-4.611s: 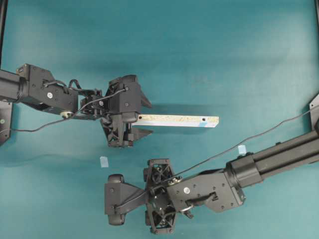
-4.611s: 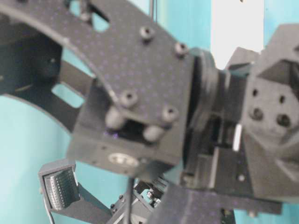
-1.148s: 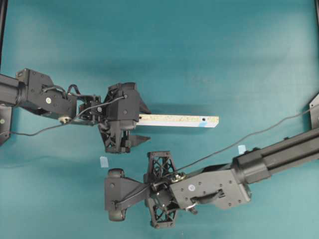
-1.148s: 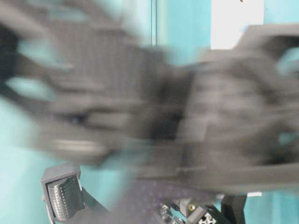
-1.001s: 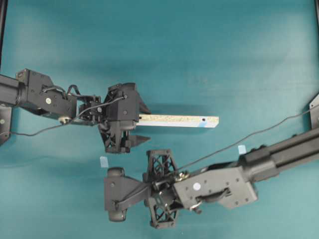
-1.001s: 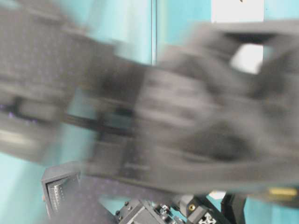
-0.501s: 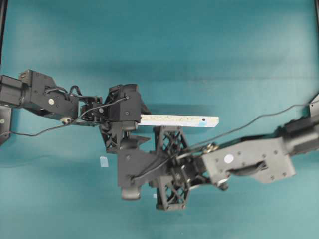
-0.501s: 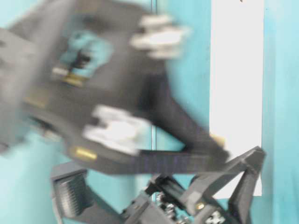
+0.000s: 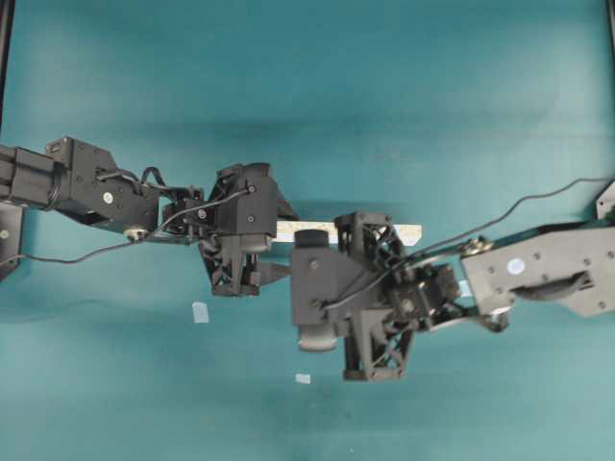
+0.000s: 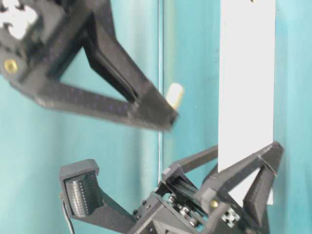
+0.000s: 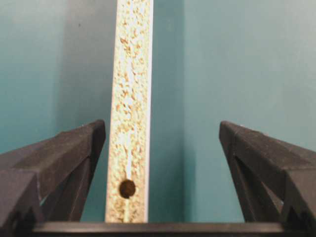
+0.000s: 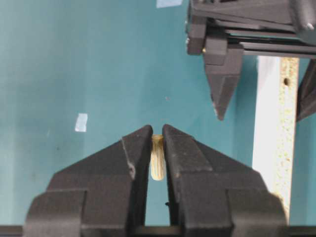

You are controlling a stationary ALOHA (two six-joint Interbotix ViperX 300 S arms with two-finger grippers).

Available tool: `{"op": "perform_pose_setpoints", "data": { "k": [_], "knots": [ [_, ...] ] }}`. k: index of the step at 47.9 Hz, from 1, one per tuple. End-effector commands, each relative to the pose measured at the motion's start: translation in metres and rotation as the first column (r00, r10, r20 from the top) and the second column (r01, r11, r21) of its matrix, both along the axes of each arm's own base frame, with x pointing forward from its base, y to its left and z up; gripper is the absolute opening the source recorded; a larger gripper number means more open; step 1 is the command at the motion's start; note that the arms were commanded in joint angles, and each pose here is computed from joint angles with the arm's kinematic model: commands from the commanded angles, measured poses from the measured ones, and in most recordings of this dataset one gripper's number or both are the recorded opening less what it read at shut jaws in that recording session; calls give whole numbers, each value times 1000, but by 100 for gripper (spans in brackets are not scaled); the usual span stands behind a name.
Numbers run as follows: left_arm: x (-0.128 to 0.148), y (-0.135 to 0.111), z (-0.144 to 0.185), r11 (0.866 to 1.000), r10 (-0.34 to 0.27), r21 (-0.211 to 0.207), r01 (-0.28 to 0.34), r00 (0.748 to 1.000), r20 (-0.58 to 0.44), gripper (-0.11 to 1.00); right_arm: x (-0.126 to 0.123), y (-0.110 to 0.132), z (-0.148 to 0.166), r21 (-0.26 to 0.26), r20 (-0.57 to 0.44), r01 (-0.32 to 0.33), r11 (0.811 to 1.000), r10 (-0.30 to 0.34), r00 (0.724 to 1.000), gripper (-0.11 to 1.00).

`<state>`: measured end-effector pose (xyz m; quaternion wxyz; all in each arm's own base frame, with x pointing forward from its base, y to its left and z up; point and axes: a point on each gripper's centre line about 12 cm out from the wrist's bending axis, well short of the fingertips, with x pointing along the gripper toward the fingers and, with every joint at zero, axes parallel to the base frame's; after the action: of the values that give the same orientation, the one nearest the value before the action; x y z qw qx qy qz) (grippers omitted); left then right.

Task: Insert the rod into the hole on the wooden board.
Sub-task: 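Lift the dowel with the right gripper toward the board's right end, then align the held dowel with the hole near the board's right end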

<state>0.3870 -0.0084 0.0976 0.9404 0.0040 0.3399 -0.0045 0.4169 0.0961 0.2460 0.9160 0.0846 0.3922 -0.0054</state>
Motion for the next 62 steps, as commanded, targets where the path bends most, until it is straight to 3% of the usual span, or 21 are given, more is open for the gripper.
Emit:
{"op": "perform_pose_setpoints", "data": {
  "k": [1,9,16,30,38,50,62],
  "knots": [
    [5,5,10,1000,5,9,-5,999,41,96,-4,-3,19,14,62,-4,1000,3,998,10],
    [5,9,10,1000,10,17,-10,999,46,91,-5,-2,19,24,89,-15,1000,13,996,10],
    [3,10,8,998,-17,53,14,999,41,91,-6,-1,16,28,97,-21,999,18,995,10],
    [5,11,10,998,-26,67,23,999,45,84,-18,-12,11,-52,128,-51,997,57,990,10],
    [4,14,10,998,-17,67,13,999,48,74,-29,-23,9,-11,187,-38,999,39,981,10],
    [3,20,9,998,-4,68,1,999,45,70,-48,-45,6,85,340,-34,996,3,940,10],
    [4,22,10,998,3,66,-6,999,48,69,-60,-54,-4,111,386,-39,993,-7,922,10]
  ]
}}
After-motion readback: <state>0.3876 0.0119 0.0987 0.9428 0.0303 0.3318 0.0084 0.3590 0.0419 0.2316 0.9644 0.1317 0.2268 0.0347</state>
